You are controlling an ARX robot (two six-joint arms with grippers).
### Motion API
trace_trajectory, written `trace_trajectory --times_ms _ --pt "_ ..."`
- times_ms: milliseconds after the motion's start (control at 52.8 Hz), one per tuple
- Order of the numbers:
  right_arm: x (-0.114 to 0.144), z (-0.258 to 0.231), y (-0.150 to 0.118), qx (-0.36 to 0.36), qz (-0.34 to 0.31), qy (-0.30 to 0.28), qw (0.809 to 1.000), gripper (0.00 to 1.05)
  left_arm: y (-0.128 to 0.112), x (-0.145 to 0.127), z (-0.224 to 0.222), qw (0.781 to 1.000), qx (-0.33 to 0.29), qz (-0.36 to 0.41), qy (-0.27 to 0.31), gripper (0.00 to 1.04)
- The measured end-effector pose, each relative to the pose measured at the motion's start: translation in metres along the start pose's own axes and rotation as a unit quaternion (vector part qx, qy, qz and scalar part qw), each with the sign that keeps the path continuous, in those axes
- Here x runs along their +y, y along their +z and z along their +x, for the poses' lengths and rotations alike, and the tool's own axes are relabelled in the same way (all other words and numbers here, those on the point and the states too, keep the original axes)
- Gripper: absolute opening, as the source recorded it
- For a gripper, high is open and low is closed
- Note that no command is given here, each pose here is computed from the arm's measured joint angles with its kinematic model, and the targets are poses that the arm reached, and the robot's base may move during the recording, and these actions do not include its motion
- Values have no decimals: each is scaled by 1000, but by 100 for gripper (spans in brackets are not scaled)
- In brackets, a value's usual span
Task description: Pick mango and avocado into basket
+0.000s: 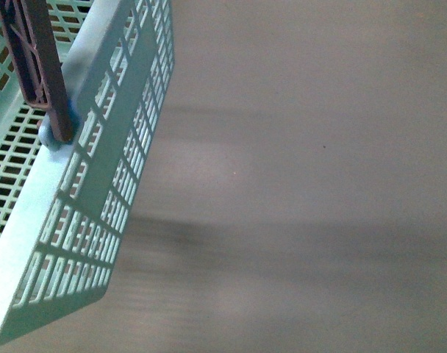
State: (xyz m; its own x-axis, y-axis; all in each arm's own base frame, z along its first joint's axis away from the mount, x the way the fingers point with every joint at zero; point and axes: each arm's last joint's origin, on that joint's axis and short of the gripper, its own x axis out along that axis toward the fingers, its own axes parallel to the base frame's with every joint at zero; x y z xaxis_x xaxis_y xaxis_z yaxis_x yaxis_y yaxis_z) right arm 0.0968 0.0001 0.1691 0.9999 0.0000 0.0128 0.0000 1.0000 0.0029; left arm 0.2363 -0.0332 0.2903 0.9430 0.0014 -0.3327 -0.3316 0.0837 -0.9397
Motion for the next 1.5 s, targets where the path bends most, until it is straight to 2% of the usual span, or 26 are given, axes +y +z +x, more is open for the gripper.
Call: trace_trajectory --times_ms 1497 --pt "0 0 0 0 0 0 1000 96 0 2 0 1000 0 1 2 17"
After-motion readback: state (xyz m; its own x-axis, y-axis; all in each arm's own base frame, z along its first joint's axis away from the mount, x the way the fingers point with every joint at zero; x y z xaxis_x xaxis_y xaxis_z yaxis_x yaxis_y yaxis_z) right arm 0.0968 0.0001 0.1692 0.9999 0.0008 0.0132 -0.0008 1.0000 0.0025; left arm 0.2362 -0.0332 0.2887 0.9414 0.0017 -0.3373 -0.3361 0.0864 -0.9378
